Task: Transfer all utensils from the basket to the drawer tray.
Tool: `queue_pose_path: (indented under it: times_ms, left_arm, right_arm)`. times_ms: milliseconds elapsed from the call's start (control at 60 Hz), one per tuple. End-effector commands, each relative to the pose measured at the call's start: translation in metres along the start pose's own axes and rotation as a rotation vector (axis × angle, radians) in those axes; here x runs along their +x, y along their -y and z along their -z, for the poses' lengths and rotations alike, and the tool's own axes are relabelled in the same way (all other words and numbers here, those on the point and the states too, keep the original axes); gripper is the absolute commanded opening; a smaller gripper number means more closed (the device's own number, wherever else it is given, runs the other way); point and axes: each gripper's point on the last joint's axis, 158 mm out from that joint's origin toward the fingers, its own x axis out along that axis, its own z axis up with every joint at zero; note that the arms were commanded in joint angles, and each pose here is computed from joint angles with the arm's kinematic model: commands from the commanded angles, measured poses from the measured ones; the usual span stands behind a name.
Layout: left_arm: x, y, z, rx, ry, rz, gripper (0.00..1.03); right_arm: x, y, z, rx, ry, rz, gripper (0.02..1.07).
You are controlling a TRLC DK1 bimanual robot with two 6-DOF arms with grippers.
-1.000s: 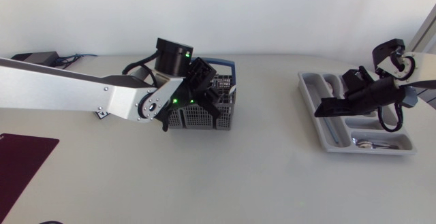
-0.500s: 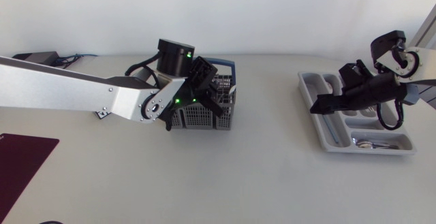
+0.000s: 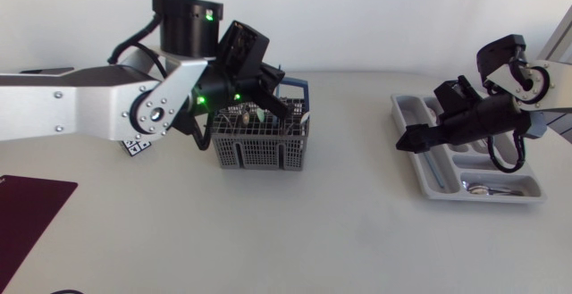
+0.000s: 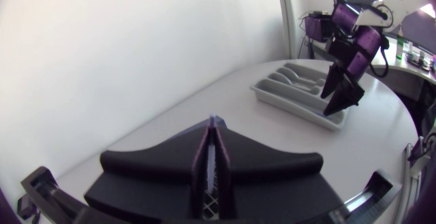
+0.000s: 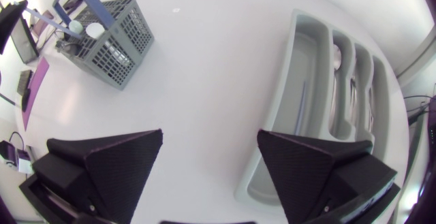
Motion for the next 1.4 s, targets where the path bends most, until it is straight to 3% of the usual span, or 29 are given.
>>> queue_pose_path:
  times_ms: [0,183,300,550,700,867,1150,1383]
  left_arm:
    - [-0.021,-0.007,-0.042,-0.021,0.085,-0.008,0.04]
    - [-0.062,-0.009,-0.087,-0.046,0.161,-0.006,0.04]
    - [-0.077,-0.003,-0.097,-0.107,0.159,0.042,0.04]
    - [-0.082,0.015,-0.089,-0.248,0.084,0.199,0.04]
    - [-0.072,0.028,-0.074,-0.354,0.007,0.326,0.03]
    - [-0.065,0.044,-0.063,-0.444,-0.048,0.433,0.03]
    - [-0.063,0.06,-0.053,-0.522,-0.117,0.538,0.03]
    - [-0.063,0.063,-0.051,-0.535,-0.127,0.562,0.03]
  right_arm:
    - [-0.004,-0.009,0.006,0.009,-0.006,-0.007,1.02]
    - [-0.024,-0.033,-0.009,-0.056,0.06,-0.025,1.02]
    - [-0.035,-0.064,-0.017,-0.114,0.099,-0.084,1.02]
    - [-0.065,-0.15,-0.036,-0.296,0.213,-0.21,1.02]
    - [-0.074,-0.196,-0.039,-0.373,0.236,-0.315,0.95]
    - [-0.074,-0.22,-0.044,-0.39,0.252,-0.379,0.88]
    - [-0.066,-0.244,-0.043,-0.417,0.245,-0.424,0.86]
    - [-0.062,-0.251,-0.041,-0.431,0.241,-0.437,0.51]
